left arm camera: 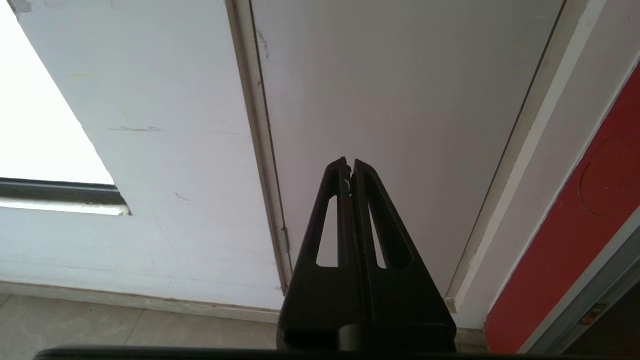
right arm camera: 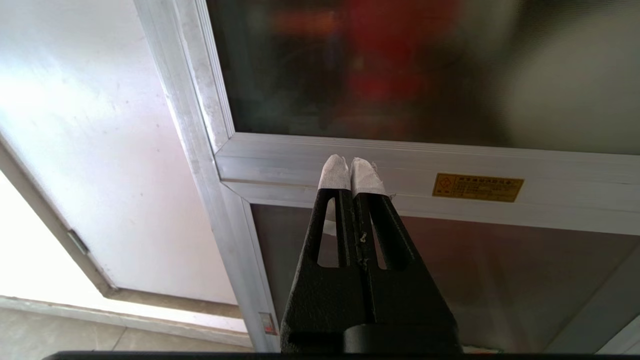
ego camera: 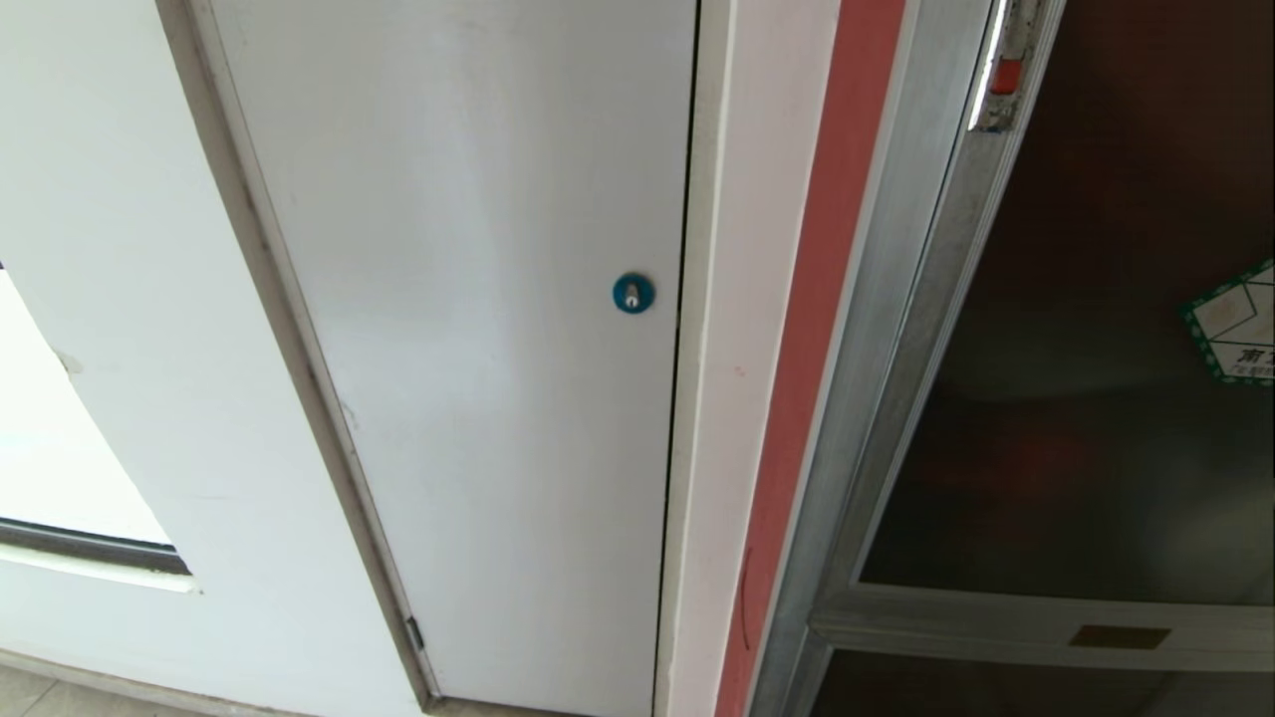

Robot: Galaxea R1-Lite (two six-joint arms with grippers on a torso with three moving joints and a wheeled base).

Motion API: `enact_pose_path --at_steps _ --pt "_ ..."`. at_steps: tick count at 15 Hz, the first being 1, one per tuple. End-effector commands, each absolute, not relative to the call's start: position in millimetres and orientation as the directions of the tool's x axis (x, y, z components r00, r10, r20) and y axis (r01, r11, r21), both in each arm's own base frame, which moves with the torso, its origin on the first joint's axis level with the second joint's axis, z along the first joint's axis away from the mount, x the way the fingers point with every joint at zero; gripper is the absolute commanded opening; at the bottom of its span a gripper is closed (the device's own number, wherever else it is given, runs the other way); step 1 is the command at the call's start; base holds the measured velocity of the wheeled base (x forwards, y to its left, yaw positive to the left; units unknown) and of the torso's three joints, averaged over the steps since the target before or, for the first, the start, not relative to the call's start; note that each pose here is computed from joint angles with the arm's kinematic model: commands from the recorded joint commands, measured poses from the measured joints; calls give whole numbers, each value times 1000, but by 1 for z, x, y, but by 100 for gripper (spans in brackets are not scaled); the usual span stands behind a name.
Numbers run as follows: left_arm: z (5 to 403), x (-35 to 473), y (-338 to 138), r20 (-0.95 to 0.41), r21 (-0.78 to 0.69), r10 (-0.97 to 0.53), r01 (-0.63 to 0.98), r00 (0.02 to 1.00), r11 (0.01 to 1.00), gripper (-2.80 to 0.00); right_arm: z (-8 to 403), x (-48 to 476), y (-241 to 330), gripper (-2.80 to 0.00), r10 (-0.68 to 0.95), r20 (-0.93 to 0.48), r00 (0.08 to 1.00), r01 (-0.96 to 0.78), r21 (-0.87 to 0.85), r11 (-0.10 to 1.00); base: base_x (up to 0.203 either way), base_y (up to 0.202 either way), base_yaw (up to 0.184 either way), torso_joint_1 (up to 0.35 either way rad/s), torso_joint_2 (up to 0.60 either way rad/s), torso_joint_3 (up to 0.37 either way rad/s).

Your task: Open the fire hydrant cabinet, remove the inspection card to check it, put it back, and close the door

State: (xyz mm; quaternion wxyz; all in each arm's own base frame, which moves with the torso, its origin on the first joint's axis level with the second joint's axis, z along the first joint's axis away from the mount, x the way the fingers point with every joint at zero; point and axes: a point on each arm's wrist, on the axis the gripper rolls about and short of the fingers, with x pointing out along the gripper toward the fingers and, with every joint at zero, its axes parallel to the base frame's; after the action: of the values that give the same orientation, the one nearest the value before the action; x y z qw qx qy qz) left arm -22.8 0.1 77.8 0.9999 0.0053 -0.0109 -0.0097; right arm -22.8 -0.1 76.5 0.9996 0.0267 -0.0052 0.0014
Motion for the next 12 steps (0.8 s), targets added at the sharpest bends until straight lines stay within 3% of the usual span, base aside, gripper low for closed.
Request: enact_pose_path --at_steps 1,12 --pt "74 -22 0 8 11 -20 20 1000 1000 -280 76 -23 0 -280 3 8 1000 -3 54 999 0 0 0 0 0 0" --pt "74 -22 0 8 11 -18 18 1000 1000 -280 77 -23 0 -280 -1 11 1000 1 53 999 0 0 0 0 0 0"
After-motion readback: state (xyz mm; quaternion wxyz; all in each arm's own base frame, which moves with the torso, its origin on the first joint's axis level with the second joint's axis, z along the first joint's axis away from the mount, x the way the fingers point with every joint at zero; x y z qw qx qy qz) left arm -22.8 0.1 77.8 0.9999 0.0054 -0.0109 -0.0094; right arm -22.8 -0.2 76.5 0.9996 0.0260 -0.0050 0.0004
